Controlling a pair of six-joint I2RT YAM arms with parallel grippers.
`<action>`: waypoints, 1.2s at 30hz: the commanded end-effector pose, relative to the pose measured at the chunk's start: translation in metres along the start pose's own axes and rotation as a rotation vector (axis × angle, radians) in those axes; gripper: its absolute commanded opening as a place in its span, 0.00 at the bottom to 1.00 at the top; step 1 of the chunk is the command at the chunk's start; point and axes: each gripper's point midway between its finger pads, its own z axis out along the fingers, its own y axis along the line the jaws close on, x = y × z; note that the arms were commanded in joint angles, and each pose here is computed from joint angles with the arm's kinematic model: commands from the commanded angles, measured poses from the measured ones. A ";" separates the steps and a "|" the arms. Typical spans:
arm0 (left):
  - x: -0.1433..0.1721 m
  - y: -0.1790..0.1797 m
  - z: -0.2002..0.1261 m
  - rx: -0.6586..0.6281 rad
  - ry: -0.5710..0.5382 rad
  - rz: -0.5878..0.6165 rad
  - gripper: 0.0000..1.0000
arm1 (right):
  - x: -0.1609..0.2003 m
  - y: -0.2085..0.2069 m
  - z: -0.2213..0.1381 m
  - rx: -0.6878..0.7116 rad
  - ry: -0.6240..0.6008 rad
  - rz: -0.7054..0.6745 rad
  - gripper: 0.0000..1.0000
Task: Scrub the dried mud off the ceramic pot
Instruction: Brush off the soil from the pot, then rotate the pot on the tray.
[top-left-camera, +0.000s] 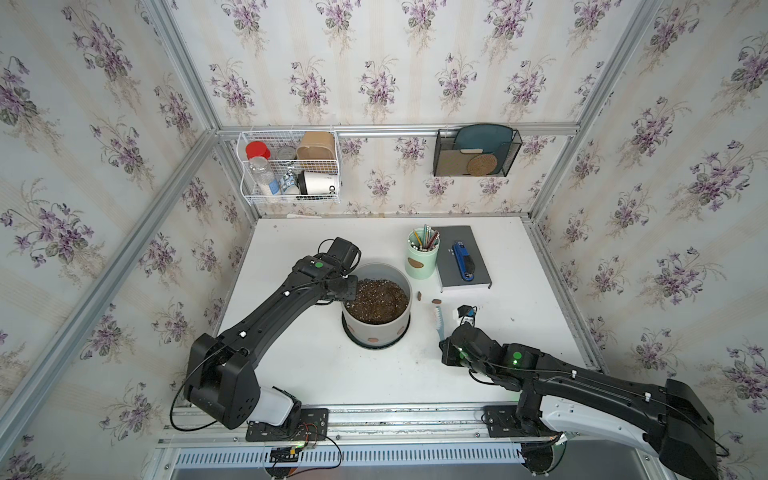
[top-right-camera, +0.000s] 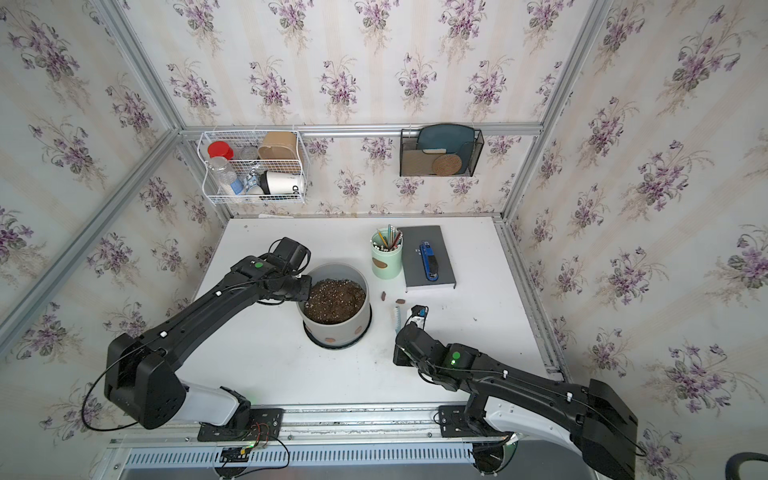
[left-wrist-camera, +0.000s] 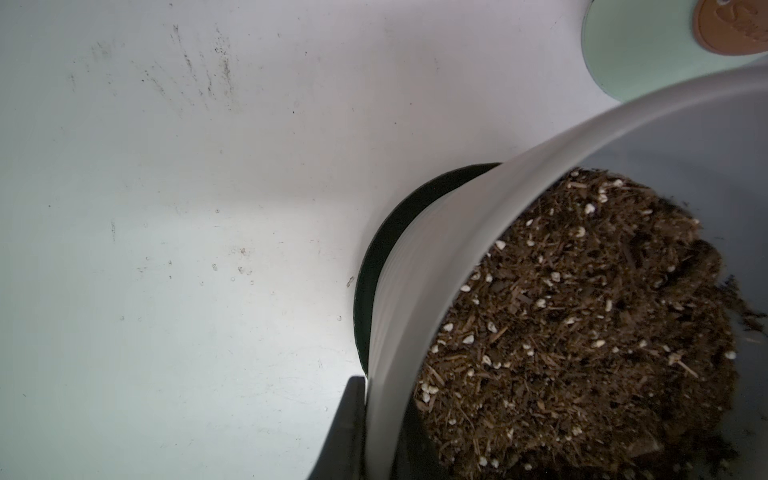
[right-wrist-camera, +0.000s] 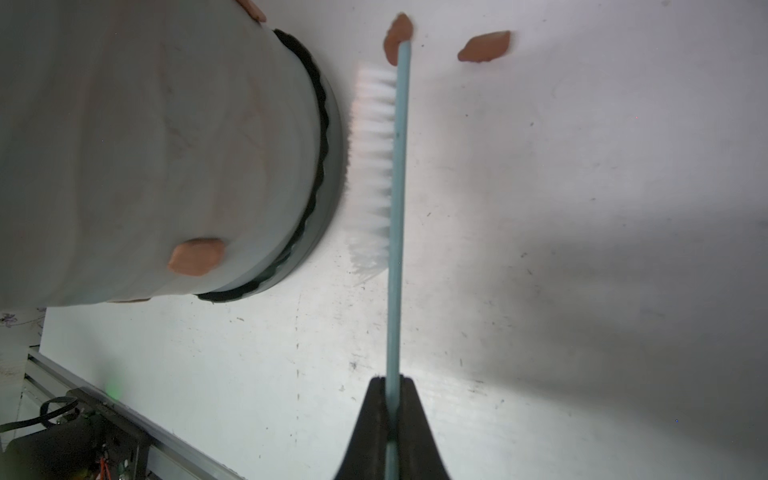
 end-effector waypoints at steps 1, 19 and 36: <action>0.006 0.000 -0.006 0.009 0.022 0.002 0.00 | 0.011 -0.028 -0.003 0.102 0.026 0.005 0.00; -0.050 -0.021 -0.002 0.034 -0.055 0.099 0.44 | 0.000 0.011 -0.008 -0.060 0.012 -0.015 0.00; -0.003 0.017 -0.020 -0.010 0.039 -0.022 0.00 | 0.000 0.021 0.001 -0.082 0.015 0.041 0.00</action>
